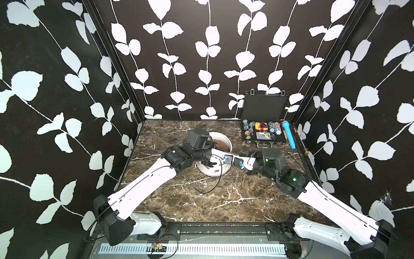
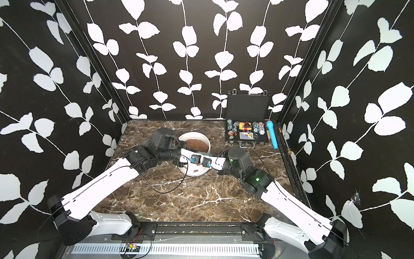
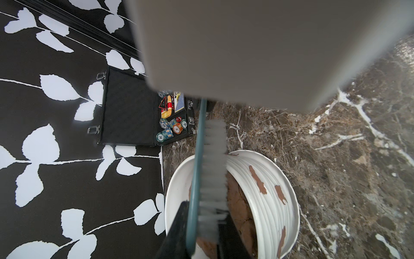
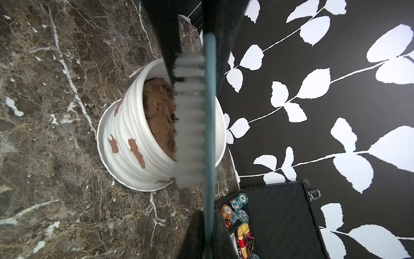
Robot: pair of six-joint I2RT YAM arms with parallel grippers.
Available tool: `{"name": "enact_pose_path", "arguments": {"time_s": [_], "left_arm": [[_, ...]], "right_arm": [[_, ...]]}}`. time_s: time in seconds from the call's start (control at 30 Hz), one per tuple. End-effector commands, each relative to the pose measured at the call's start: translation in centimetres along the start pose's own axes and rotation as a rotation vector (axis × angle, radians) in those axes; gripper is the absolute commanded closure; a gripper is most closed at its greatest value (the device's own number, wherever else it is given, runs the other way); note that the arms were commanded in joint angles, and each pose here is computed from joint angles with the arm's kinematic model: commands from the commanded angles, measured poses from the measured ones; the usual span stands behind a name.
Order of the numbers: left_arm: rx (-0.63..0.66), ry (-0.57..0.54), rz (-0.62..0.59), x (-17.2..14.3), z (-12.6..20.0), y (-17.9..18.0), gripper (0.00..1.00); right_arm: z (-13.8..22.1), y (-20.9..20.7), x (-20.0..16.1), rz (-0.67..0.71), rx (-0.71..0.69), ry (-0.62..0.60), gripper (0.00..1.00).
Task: Scrub the dried mud off the ceramic pot
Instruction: Pick up the brush from the center of the board.
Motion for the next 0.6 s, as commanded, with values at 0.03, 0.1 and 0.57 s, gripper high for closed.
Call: {"name": "enact_pose_path", "arguments": {"time_s": [0.03,0.1,0.57], "left_arm": [[0.056,-0.011,-0.024,0.7,0.9,0.7,0.83],[0.072,0.002,-0.035,0.5,0.8,0.6,0.82],[0.128,0.090,-0.140,-0.6,0.7,-0.1,0.82]], "right_arm": [[0.4,-0.9,1.3,-0.035,-0.021,-0.057,0.63],[0.6,-0.9,1.4,-0.044,-0.013,-0.052,0.57],[5.6,-5.2,2.6,-0.407,0.138,-0.265,0.25]]}}
Point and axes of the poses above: each gripper's point midway between its finger pads, its own z axis back along the fingers, its own y axis along the line the jaws close on, x = y × z, the point moved 10 cm from there along z, back along the fingers, and after that the axes turned 1 degree about -z, right-handed, at the moved point
